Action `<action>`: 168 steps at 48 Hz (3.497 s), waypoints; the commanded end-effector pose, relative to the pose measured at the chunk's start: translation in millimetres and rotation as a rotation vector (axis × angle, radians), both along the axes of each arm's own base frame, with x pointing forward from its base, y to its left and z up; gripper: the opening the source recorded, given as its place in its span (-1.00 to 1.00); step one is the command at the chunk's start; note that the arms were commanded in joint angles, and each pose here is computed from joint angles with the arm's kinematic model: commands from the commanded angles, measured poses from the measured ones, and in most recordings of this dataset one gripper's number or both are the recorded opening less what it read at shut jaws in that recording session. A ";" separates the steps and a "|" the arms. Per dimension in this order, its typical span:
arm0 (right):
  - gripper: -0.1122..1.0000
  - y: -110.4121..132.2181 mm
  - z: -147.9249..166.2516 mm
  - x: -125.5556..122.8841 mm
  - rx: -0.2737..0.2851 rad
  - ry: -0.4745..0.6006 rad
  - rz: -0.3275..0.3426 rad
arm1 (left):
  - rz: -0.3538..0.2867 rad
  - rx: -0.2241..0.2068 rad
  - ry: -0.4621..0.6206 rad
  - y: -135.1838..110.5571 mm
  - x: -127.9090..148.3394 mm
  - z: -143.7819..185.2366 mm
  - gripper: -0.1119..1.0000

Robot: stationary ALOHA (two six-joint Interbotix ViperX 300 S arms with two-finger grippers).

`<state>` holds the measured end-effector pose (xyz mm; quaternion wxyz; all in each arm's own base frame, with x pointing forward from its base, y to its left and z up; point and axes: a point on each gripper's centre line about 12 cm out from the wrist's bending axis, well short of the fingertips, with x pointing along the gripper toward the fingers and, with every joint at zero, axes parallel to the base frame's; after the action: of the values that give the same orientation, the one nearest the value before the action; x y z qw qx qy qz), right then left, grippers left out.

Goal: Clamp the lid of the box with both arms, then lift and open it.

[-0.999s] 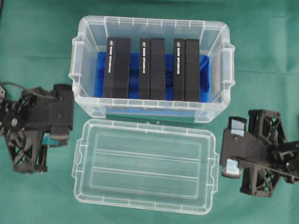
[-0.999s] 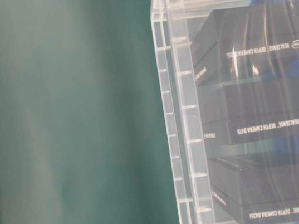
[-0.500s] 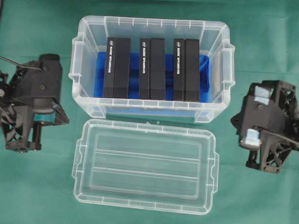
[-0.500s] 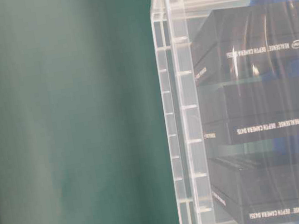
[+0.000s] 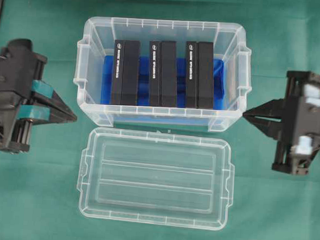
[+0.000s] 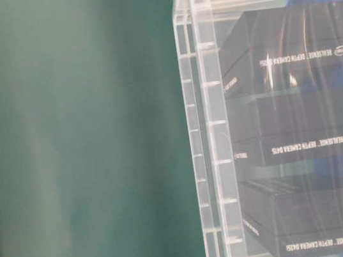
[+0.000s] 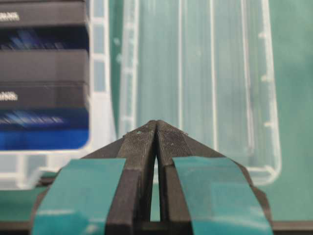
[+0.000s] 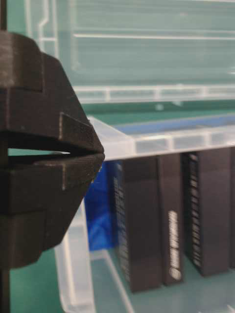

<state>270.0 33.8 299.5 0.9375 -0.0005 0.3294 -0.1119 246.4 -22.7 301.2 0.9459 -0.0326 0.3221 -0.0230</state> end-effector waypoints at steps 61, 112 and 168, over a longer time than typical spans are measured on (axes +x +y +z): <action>-0.79 -24.8 10.7 -57.0 -0.002 -0.339 0.123 | 0.027 0.092 -0.361 22.4 -45.8 18.8 -0.77; -0.79 -24.4 7.5 -55.6 -0.004 -0.326 0.123 | 0.027 0.092 -0.352 22.4 -46.0 15.0 -0.77; -0.79 -22.5 3.2 -51.5 -0.003 -0.313 0.134 | 0.026 0.092 -0.355 22.4 -45.9 14.9 -0.77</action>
<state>216.7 10.8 298.8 0.9815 -0.0064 0.1844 -0.0507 199.1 -0.8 310.5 0.9870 0.0112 0.1603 -0.0025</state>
